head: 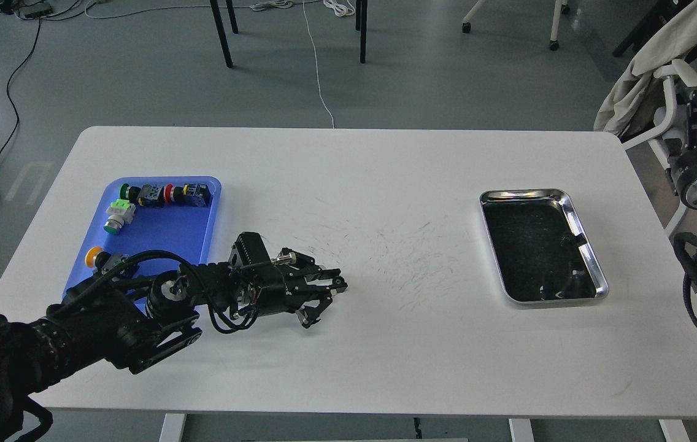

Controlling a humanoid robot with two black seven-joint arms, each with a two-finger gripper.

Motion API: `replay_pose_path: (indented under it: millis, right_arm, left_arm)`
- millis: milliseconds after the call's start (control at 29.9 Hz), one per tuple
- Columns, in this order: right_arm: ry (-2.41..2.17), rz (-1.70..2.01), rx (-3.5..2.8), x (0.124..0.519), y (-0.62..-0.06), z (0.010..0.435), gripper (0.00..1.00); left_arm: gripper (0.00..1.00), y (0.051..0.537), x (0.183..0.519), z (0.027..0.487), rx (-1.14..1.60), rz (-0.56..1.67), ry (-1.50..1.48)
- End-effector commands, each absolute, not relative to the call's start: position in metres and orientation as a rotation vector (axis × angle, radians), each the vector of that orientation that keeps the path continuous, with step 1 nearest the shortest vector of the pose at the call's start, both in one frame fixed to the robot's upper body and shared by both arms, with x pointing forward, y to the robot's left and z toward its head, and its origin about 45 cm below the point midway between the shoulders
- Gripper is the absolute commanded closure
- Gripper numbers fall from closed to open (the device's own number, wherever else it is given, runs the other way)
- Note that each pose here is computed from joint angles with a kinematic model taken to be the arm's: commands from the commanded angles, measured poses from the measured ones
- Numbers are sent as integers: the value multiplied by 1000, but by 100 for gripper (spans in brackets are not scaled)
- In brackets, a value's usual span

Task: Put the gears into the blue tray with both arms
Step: 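Carry the black part with the left gripper into the blue tray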

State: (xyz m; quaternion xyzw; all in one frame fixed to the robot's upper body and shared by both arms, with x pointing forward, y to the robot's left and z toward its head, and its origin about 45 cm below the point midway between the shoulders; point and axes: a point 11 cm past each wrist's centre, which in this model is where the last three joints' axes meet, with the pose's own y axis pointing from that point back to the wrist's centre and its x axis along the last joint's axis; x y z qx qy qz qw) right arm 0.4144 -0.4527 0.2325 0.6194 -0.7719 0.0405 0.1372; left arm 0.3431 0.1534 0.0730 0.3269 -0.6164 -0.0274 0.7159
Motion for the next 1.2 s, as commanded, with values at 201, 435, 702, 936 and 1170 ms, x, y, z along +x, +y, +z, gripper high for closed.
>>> replay_pose_path:
  millis: [201,435,702,936,1170]
  right_arm:
    - [-2231,116,1796,414,-451,231,5]
    - [-2227,107,1787,412,-452,226,5]
    - [-2219,96,1806,414,-444,222,5]
    - [-2203,104,1813,414,-441,220,5]
    - [-2196,102,1827,415,-437,220,5]
  left_arm:
    - [86,154,345,75,724,-57,-1370]
    - [90,179,366,94,776,-37,-1405]
    - [91,214,397,131,856,-14,-1483]
    - [91,262,407,150,950,0,-1504]
    - [90,329,397,149,1081,-16,-1484]
